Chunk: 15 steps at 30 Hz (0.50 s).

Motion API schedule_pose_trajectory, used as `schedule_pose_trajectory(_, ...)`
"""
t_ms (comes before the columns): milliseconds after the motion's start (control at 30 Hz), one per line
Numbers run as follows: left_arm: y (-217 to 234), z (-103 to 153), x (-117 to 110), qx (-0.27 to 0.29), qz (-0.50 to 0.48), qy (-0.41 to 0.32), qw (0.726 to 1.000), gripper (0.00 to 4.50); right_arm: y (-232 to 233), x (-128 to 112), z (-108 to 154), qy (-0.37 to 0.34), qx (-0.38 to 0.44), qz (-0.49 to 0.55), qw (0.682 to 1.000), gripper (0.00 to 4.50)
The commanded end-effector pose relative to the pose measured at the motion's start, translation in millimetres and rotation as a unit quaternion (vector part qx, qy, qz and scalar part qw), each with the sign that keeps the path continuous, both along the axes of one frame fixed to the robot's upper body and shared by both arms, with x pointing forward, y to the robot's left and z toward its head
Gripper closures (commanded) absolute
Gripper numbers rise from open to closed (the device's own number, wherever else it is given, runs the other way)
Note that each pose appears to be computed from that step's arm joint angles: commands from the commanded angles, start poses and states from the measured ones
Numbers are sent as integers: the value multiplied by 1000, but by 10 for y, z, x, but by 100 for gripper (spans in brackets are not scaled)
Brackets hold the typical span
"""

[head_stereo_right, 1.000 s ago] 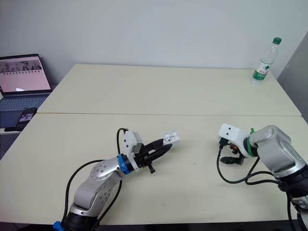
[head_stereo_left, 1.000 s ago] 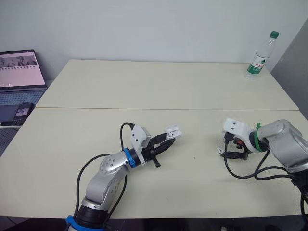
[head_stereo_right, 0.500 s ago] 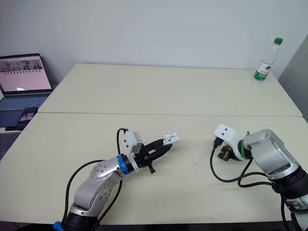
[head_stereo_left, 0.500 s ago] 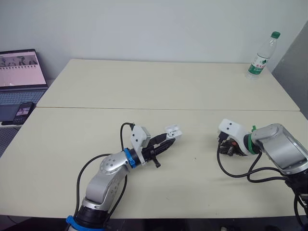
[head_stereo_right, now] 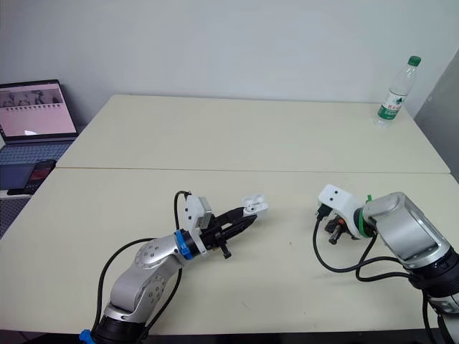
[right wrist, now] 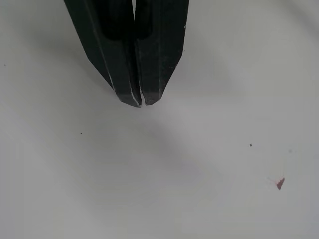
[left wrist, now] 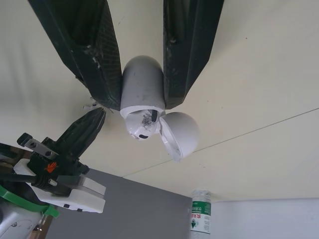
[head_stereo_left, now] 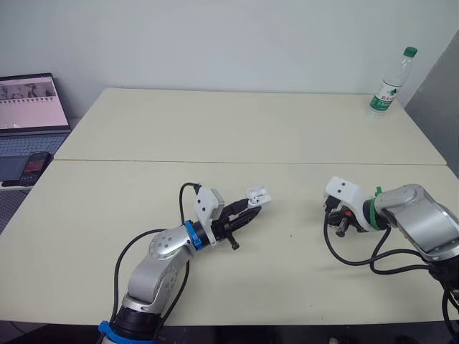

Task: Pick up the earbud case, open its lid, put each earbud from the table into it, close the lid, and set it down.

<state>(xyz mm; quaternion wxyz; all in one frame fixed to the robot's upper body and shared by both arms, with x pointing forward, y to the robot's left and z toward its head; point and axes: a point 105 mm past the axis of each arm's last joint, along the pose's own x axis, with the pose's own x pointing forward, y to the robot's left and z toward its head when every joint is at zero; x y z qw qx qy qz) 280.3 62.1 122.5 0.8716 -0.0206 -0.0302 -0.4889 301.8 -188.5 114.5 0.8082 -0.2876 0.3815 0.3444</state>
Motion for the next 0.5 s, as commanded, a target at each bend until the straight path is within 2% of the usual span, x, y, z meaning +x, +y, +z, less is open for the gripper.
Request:
schedule_pose_trajectory(33,-34,104,-15,-7,-10,-25,1000,372,-36,39,172,-33,3,-16,999,330)
schedule_pose_trajectory(67,-35,104,-13,-7,-10,-25,1000,372,-64,33,155,-30,2,-28,999,293)
schedule_pose_trajectory(500,-49,103,0,-7,-15,-26,1000,372,-172,-79,0,-1,0,-81,997,293)
